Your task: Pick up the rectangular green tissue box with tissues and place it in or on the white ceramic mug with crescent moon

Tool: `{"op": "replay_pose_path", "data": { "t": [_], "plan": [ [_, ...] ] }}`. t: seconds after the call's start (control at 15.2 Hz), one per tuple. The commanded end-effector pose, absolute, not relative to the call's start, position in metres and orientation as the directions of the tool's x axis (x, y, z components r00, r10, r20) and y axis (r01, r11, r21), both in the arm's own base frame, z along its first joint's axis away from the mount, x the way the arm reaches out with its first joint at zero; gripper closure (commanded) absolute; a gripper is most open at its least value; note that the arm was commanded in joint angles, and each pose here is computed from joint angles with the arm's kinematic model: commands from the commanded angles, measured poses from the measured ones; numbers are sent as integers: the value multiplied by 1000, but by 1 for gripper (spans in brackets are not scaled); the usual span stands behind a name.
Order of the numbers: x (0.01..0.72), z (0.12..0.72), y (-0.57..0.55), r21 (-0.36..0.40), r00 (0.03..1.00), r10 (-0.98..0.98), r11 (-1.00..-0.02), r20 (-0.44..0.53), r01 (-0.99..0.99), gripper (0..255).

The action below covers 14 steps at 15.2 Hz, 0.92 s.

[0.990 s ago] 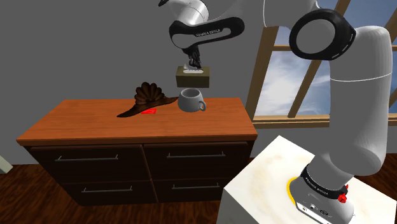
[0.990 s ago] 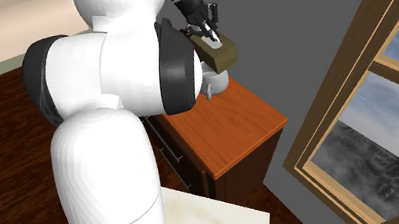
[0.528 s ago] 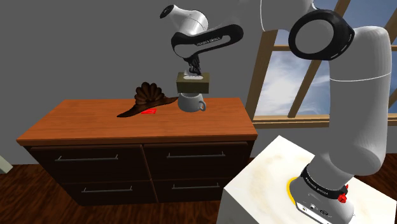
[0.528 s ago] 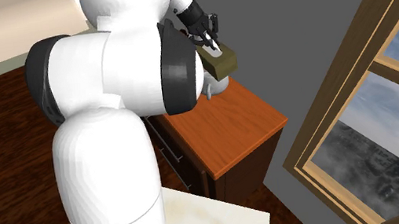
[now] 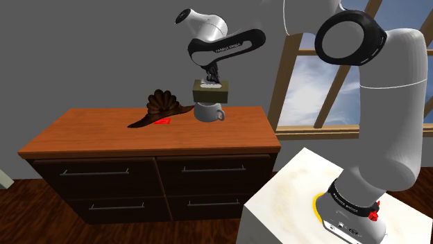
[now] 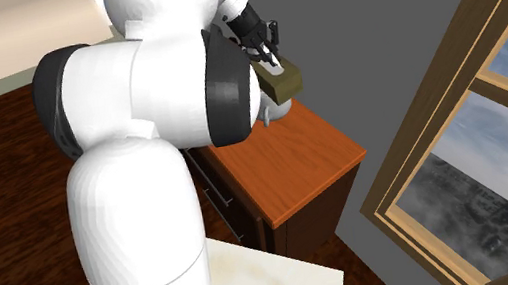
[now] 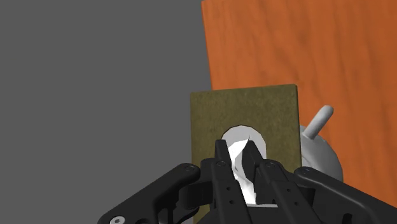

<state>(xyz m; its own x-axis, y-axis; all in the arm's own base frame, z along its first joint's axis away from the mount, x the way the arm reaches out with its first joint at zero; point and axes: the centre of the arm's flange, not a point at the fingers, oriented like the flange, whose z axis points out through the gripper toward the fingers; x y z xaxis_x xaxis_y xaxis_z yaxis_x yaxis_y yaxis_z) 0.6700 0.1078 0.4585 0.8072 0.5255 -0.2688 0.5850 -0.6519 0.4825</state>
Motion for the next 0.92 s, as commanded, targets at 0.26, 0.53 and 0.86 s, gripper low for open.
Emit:
{"op": "replay_pose_path", "data": {
  "t": [0.26,0.53,0.86],
  "plan": [
    [670,453,110,475,802,530,-651,-276,593,0],
    [668,474,125,475,802,530,-651,-276,593,0],
    [666,494,138,475,802,530,-651,-276,593,0]
  ]
}}
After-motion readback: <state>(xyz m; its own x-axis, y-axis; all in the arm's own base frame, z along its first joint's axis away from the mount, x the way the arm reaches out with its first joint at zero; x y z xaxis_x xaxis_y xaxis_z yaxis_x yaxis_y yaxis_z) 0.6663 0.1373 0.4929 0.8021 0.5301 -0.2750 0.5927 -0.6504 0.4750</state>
